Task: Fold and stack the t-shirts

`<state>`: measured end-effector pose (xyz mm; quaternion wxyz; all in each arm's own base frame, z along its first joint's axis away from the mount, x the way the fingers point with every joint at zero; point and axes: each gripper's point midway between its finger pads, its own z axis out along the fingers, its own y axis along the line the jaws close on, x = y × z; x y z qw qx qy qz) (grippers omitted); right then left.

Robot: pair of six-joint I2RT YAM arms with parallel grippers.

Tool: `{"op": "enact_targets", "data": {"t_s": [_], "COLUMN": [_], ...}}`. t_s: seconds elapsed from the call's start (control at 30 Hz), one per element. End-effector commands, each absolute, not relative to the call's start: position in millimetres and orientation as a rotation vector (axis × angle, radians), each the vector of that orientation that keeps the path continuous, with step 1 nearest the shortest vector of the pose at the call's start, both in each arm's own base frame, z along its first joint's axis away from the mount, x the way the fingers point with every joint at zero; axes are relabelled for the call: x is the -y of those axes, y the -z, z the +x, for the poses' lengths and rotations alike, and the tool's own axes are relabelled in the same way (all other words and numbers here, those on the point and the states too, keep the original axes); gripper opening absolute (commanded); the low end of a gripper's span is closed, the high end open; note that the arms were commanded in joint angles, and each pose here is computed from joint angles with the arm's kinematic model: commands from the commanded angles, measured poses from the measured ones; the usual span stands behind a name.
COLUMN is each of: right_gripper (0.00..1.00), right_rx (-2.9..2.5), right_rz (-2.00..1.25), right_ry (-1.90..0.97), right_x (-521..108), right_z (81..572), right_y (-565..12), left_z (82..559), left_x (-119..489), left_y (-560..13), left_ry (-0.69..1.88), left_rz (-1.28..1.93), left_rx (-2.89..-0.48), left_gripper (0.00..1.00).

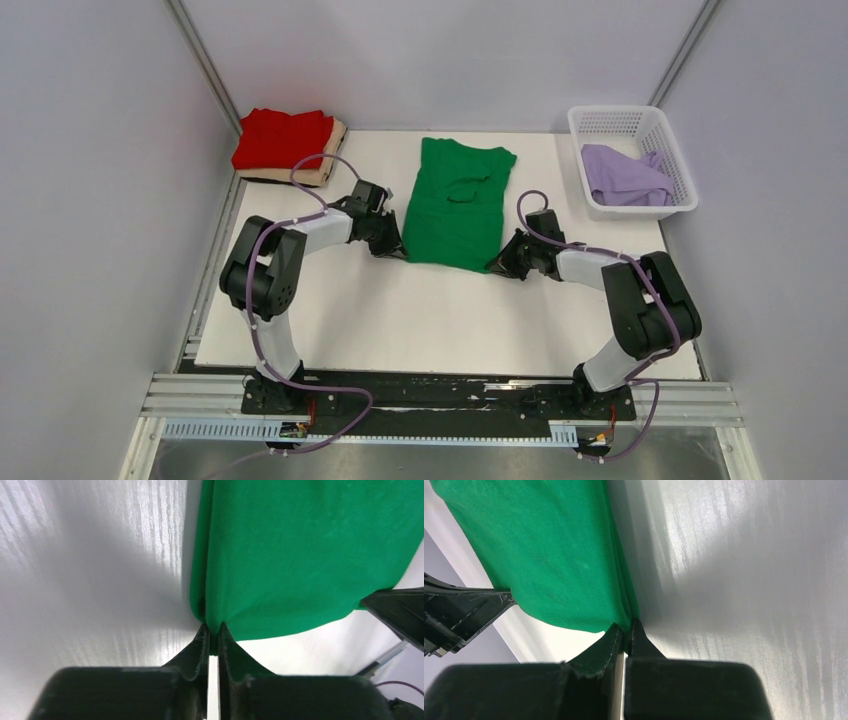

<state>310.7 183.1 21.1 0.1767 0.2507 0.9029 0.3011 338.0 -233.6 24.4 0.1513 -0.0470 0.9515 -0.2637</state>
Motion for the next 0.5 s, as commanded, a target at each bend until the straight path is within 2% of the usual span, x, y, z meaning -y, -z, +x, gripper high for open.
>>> {"op": "enact_targets", "data": {"t_s": [0.0,0.13,0.27,0.47], "right_gripper": [0.0,0.0,0.0,0.0], "right_rx": [-2.722,-2.742,-2.826,-2.828], "right_rz": [0.659,0.575,0.474,0.225], "right_ry": [-0.733,-0.776,-0.881,-1.29], "right_x": [-170,-174,-180,-202], "right_z": [269,254,217,162], "right_y": [6,-7,-26,-97], "left_z": [323,309,278,236], "left_x": [228,219,202,179], "left_y": [-1,-6,-22,-84], "left_ry": [0.697,0.676,0.64,0.616], "left_rz": [-0.144,-0.152,-0.134,-0.041], "left_rx": [-2.804,-2.808,-2.81,-2.763], "left_gripper": [0.01,0.0,0.0,0.0]}}
